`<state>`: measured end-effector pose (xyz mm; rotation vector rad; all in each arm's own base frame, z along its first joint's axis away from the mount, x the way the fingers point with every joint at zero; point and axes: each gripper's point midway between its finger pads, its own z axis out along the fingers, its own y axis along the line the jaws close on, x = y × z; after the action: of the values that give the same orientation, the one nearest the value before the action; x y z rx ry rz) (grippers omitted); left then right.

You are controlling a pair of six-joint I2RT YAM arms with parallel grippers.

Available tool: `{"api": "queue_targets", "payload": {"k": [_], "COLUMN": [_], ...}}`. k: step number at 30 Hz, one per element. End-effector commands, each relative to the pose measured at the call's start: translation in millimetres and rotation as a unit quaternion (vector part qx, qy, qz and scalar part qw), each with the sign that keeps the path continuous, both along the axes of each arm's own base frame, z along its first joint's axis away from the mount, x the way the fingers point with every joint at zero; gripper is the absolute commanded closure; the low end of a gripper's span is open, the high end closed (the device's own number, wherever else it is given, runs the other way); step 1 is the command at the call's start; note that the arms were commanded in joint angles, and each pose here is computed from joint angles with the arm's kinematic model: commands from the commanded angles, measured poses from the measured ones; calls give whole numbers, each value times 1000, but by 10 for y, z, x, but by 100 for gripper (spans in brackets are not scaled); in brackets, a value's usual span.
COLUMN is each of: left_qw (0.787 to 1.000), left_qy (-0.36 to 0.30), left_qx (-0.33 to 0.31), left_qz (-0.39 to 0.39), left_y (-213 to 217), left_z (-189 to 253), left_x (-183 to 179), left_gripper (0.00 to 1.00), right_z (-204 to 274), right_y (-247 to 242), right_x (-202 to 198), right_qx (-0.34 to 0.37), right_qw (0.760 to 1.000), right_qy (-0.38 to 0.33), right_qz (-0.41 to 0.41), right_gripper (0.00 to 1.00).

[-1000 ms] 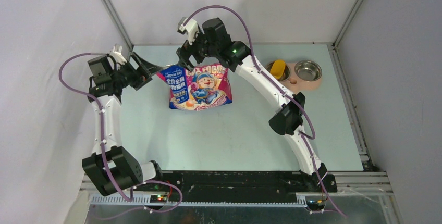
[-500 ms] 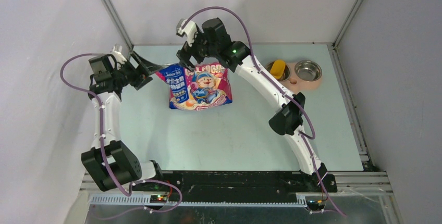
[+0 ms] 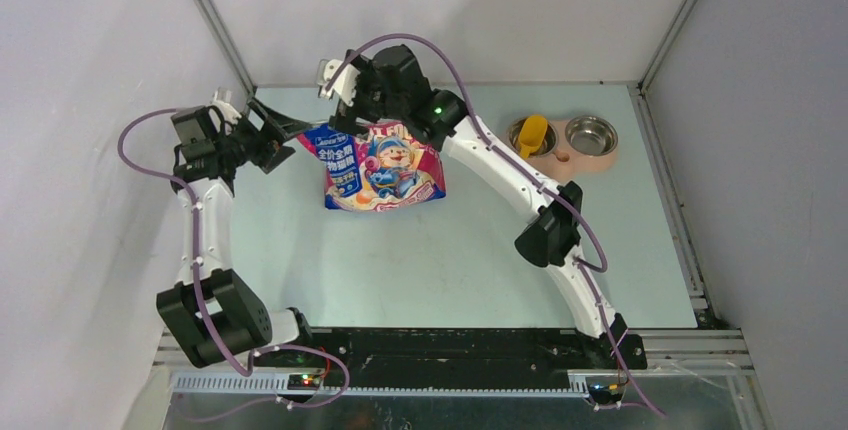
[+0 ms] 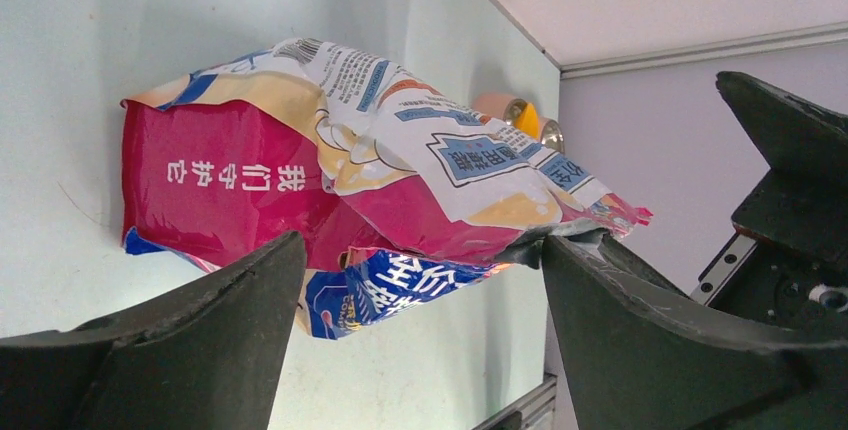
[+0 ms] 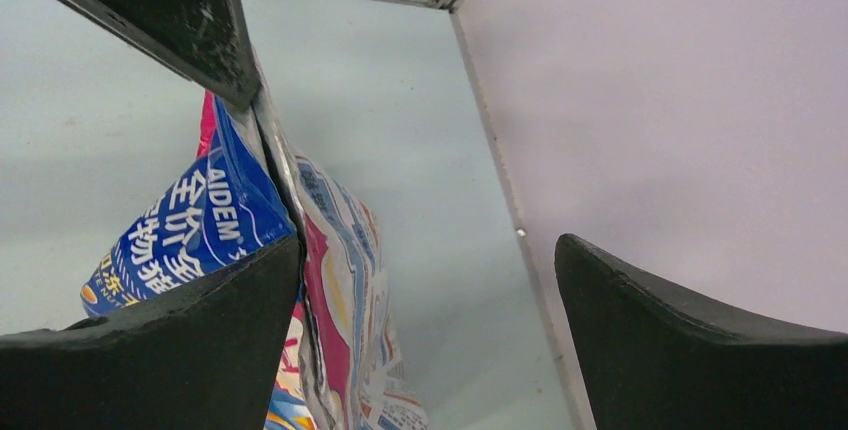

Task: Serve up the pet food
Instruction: Open the pet food bag at the center of the board.

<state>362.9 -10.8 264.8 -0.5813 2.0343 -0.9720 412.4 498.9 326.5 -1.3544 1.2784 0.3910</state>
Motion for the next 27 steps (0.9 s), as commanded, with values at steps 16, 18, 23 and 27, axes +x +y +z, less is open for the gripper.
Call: {"api": "queue_targets", "payload": {"k": [16,18,23,27], "left_qw": [998,998,999,999], "left_qy": [-20,-23,-28,-31], "left_qx": [-41,-40,-37,-33], "left_qz": [30,30,29,28], "left_y": [-27,-31,-49,-57], "left_z": [108,119,161,173], "left_x": [-85,-97,-130,-145], "left_gripper": [35,40,45,50], "right_z": [917,864,661,533], "right_y": [9,42,123,186], "right_x": [-84,-128,-253,-352], "right_qx": [76,73,65,62], "right_qw": [991,992,996,997], "right_qy": [-111,-101,-53,-17], "right_qz": [-15,-5,26,48], "right_gripper": [0,1,0,0]}}
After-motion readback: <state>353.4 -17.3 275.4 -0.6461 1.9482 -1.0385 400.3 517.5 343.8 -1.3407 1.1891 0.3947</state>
